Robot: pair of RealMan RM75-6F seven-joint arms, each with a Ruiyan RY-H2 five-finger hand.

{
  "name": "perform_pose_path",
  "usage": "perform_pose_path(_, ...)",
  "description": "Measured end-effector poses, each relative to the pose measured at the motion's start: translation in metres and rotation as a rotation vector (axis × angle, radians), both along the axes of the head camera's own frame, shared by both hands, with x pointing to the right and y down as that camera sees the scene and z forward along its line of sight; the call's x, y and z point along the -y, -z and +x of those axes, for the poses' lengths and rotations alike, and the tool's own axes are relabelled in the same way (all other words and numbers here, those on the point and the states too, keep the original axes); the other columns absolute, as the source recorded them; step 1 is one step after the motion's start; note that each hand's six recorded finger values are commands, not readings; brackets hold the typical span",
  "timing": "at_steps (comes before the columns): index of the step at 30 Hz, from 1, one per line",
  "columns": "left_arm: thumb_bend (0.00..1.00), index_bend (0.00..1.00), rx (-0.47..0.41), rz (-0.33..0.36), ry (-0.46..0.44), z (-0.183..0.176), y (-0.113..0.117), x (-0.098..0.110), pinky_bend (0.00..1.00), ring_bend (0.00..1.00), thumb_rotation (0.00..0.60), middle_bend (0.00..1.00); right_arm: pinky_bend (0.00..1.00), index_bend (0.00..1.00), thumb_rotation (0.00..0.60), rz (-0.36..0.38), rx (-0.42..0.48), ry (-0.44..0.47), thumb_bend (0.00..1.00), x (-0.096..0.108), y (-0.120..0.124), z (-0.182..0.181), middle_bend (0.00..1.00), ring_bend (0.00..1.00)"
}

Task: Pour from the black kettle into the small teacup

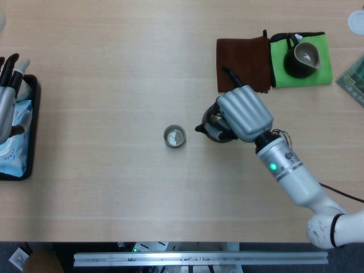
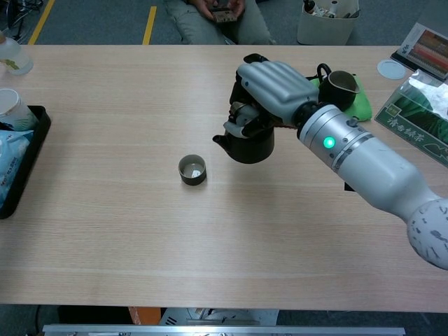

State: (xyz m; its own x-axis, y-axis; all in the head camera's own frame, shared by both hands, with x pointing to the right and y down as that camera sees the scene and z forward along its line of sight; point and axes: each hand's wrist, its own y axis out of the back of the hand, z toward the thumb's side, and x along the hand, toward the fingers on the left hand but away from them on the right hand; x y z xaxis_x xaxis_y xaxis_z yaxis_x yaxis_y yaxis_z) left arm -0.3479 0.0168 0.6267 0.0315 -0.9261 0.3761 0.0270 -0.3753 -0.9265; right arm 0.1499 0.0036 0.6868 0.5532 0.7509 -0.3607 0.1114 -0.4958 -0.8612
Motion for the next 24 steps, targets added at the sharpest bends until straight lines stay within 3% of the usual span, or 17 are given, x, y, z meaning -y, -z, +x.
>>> perform_pose_path(24,0.30,0.00,-0.019,0.025,0.010,-0.004,0.009,-0.009,0.04,0.00,0.600,0.04,0.05,1.00,0.568,0.027,-0.108,0.112,0.29,0.001,-0.023,-0.046,0.99,0.93)
